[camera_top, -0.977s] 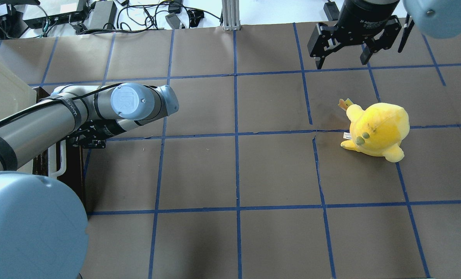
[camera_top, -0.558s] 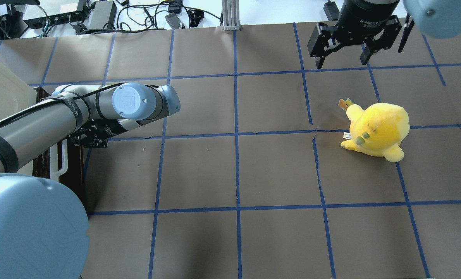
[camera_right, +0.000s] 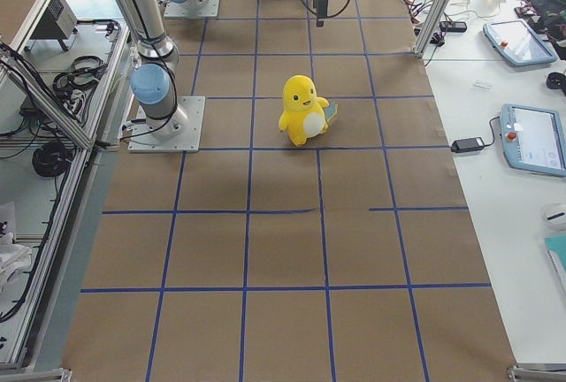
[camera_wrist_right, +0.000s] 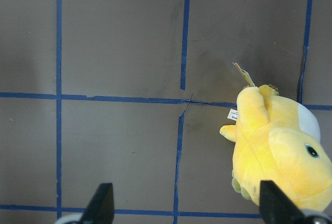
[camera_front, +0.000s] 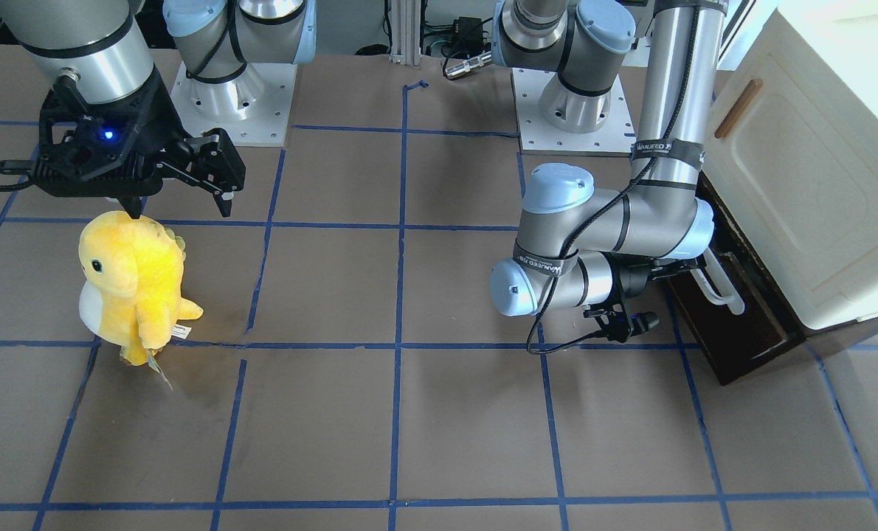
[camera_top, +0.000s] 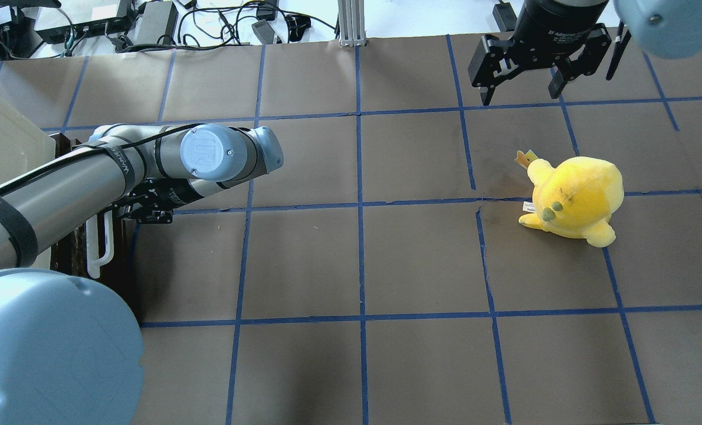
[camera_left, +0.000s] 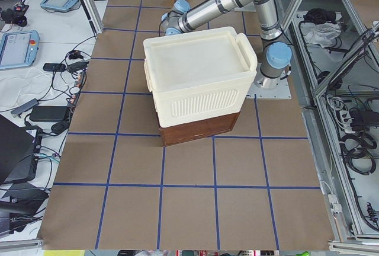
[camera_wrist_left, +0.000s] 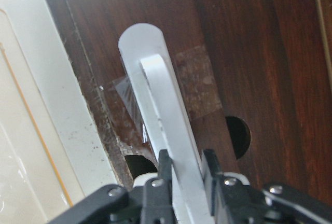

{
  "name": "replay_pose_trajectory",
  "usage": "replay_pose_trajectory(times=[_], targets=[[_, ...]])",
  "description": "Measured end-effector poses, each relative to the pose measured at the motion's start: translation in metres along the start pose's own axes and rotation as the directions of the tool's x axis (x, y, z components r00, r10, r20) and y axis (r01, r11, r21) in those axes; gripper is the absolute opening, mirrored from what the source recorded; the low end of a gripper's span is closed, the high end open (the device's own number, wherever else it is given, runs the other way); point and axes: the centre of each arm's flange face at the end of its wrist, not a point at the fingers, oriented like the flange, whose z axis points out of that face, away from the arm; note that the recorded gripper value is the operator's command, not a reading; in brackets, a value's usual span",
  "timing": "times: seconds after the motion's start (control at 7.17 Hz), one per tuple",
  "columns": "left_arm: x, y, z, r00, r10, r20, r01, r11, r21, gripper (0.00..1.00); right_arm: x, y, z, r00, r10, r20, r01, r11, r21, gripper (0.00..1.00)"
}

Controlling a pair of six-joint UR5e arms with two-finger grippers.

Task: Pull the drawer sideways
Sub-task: 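Pull the white handle with the left gripper, sliding the drawer open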

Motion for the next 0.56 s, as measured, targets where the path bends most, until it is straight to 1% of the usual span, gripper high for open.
replay_pose_trajectory(times=[0.56], targets=[[0.003, 0.003, -0.019, 1.000, -0.005, -0.029, 0.005, 1.000, 0.010, 0.25, 0.000, 0.000, 0.000, 1.000, 0.000, 0.000, 0.000, 1.000, 0.000, 1.00]])
